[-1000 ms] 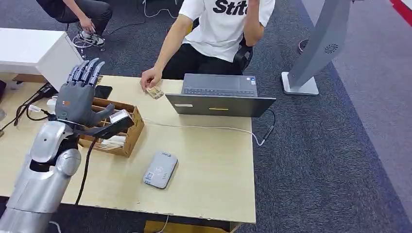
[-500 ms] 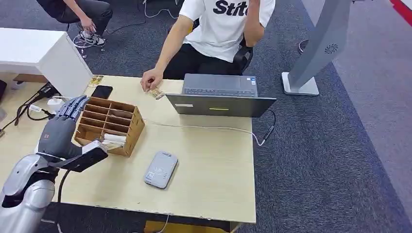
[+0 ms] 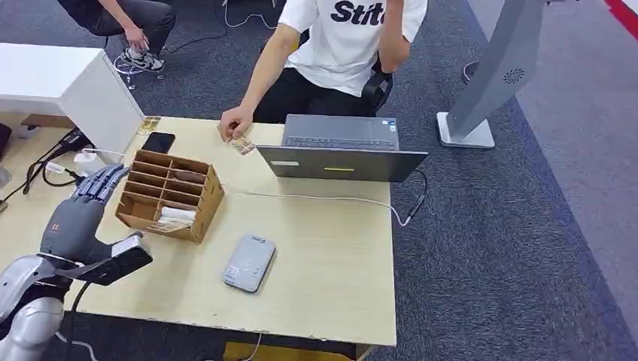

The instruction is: Pass the card to the sensor for recognition and then transmit it.

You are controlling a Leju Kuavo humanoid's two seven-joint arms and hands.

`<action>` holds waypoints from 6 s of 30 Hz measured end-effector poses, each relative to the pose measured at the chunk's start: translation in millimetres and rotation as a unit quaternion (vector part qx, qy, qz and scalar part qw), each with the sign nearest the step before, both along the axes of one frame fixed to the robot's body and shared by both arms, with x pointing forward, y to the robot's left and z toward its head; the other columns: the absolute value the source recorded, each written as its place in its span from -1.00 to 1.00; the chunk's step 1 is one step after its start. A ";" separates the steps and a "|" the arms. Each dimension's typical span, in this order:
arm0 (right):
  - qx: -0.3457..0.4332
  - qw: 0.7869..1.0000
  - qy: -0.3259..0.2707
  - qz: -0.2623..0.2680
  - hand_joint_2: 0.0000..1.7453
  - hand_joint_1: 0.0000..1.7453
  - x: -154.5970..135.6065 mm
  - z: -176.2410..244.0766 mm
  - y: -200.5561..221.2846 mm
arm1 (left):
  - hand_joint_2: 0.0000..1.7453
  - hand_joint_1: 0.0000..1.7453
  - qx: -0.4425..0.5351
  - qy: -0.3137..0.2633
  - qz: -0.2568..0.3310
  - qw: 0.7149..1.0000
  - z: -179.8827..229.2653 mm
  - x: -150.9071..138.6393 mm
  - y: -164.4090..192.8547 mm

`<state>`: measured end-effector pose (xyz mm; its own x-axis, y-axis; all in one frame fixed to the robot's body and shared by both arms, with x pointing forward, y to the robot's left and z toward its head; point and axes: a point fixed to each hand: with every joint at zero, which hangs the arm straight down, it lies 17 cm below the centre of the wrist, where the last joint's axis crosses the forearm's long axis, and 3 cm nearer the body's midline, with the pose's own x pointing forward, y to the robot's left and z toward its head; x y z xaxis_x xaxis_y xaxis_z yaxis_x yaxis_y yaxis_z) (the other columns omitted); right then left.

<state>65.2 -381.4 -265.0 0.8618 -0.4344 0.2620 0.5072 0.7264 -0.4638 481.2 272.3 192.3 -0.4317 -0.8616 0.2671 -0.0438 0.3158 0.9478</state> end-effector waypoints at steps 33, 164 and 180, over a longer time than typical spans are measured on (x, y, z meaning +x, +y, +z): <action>-0.002 1.000 0.008 0.025 1.00 -1.00 4.7 0.7 -0.6 | 1.00 -1.00 0.056 0.063 0.050 0.995 -34.2 23.6 38.3; -0.005 0.998 0.005 0.070 1.00 -1.00 19.0 2.2 -3.5 | 1.00 -1.00 0.151 0.259 -0.069 0.952 -77.3 4.3 21.1; -0.005 0.997 0.006 0.082 1.00 -1.00 21.7 2.4 -1.0 | 1.00 -1.00 0.191 0.164 -0.037 0.967 -109.3 19.3 3.3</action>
<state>86.9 -382.5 -262.6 0.9243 -0.2841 0.2549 0.3758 0.7942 -0.4775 500.5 275.6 82.9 -0.4422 -0.8942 0.0690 0.2884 -0.0690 0.9550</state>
